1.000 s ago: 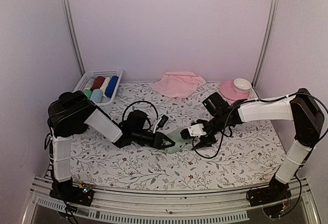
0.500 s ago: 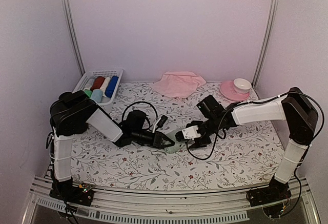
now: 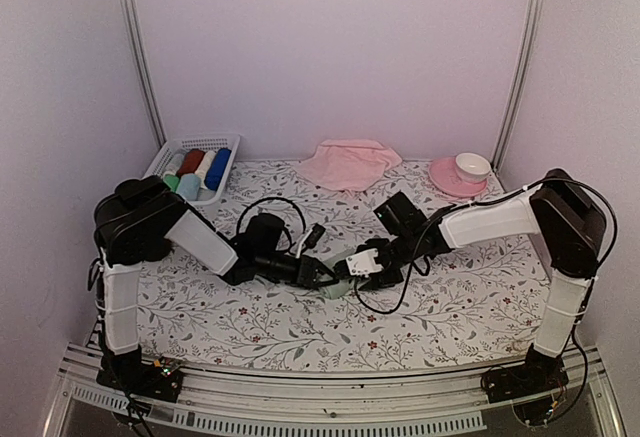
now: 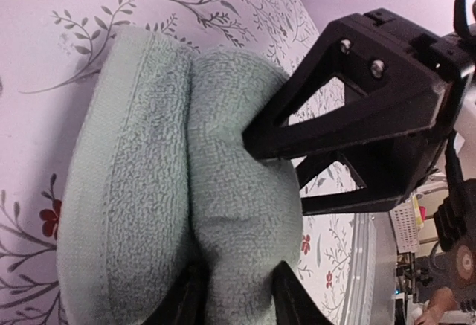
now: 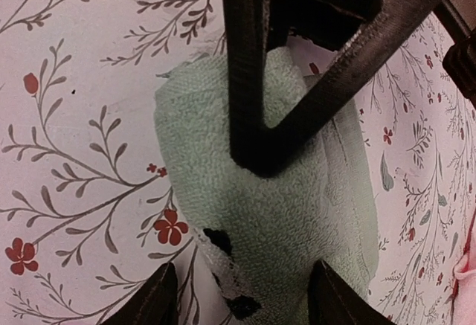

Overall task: Roll the towels
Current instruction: Roll the towel at the center of the board.

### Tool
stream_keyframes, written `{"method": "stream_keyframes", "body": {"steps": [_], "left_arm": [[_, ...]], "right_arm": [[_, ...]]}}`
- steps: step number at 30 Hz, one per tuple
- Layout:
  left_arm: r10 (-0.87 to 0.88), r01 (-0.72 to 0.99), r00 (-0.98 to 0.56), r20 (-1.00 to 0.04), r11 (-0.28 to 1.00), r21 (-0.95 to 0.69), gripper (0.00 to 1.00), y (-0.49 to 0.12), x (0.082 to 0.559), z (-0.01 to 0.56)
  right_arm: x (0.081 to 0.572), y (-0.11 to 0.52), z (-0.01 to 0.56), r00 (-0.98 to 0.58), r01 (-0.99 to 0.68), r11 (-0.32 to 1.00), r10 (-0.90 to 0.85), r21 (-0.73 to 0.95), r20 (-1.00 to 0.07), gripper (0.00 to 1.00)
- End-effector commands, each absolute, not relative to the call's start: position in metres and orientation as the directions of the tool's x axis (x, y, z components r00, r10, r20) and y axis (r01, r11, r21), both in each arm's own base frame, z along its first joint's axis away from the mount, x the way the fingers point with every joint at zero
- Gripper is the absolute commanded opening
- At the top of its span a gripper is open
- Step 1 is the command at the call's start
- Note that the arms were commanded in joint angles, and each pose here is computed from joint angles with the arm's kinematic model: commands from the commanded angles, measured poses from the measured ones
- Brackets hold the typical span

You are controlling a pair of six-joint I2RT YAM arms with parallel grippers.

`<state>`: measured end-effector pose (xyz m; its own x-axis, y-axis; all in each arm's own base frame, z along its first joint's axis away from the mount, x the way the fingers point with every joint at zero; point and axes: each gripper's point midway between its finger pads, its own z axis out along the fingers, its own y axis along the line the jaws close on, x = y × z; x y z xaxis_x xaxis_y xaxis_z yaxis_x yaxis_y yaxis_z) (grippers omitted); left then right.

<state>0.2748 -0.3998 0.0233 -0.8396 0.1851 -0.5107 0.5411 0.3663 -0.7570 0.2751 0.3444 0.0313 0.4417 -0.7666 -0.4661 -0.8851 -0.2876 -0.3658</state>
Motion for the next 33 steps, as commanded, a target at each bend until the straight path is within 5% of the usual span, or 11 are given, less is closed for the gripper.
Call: {"method": "stream_keyframes", "body": {"steps": [1,7,15,29,33], "left_arm": [[0.216,0.499,-0.863,-0.457,0.51,-0.701,0.38,-0.376,0.277,0.001],[0.213,0.591,-0.795,-0.568,0.484,-0.645,0.46,-0.378,0.285,0.052],[0.244,0.66,-0.72,-0.649,0.531,-0.532,0.56,-0.373,0.297,0.078],[0.279,0.615,-0.776,-0.566,0.534,-0.58,0.73,-0.37,0.318,0.056],[0.309,0.582,-0.811,-0.497,0.513,-0.631,0.88,-0.369,0.313,0.033]], "right_arm": [[0.278,0.333,-0.001,0.384,-0.91,-0.272,-0.835,-0.313,-0.393,0.53],[0.284,0.337,-0.01,0.348,-0.927,-0.252,-0.855,-0.279,-0.384,0.41],[0.283,0.34,-0.018,0.351,-0.931,-0.279,-0.859,-0.233,-0.373,0.36],[0.28,0.338,-0.015,0.383,-0.92,-0.313,-0.847,-0.237,-0.368,0.35],[0.28,0.336,-0.016,0.391,-0.916,-0.318,-0.847,-0.246,-0.36,0.35]]}}
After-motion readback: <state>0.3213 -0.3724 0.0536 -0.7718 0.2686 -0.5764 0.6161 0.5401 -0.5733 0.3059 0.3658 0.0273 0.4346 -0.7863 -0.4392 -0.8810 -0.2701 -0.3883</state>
